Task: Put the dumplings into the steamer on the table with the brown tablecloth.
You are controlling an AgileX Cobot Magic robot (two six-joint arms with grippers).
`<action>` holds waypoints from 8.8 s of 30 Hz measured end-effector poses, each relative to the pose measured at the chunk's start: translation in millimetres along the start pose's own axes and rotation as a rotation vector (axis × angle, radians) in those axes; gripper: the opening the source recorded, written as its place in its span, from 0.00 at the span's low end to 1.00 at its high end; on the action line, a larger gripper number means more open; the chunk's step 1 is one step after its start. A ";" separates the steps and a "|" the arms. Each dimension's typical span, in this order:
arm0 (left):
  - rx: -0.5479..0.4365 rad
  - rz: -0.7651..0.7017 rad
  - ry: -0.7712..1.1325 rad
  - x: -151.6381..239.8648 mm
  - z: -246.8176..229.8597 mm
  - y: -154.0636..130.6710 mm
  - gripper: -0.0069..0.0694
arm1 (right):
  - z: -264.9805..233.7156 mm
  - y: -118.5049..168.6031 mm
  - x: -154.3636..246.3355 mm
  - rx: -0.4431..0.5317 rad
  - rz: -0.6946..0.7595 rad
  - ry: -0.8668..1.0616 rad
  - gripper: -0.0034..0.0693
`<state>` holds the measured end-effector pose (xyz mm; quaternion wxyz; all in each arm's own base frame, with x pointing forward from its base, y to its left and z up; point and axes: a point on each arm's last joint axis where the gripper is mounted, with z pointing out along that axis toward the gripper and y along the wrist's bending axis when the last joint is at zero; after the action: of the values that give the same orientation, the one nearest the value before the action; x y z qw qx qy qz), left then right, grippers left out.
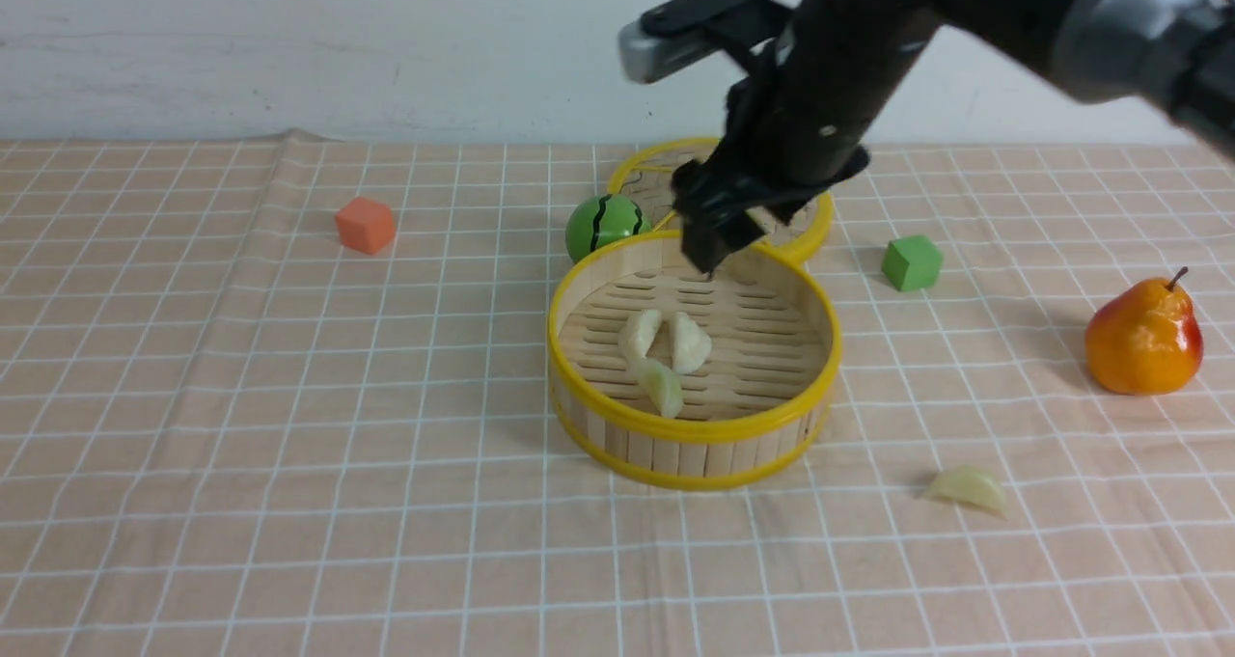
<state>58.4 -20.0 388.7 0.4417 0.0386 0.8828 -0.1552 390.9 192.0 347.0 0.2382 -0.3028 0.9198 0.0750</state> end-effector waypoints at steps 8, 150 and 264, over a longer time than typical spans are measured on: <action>0.009 -0.001 -0.009 -0.9 0.0 -0.8 0.07 | 17.9 -69.8 87.2 -0.014 0.069 0.248 0.76; 0.241 0.082 -0.400 102.3 41.6 28.4 0.12 | -81.4 42.2 388.0 0.486 0.438 -0.890 0.05; -0.297 -0.051 -0.373 173.9 110.9 72.1 0.07 | -35.9 47.2 421.9 0.451 0.517 -0.765 0.20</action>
<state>52.9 2.2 171.4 0.5941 -0.0783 0.7996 -0.0393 52.1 0.0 174.1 0.5910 0.0424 0.8047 0.0364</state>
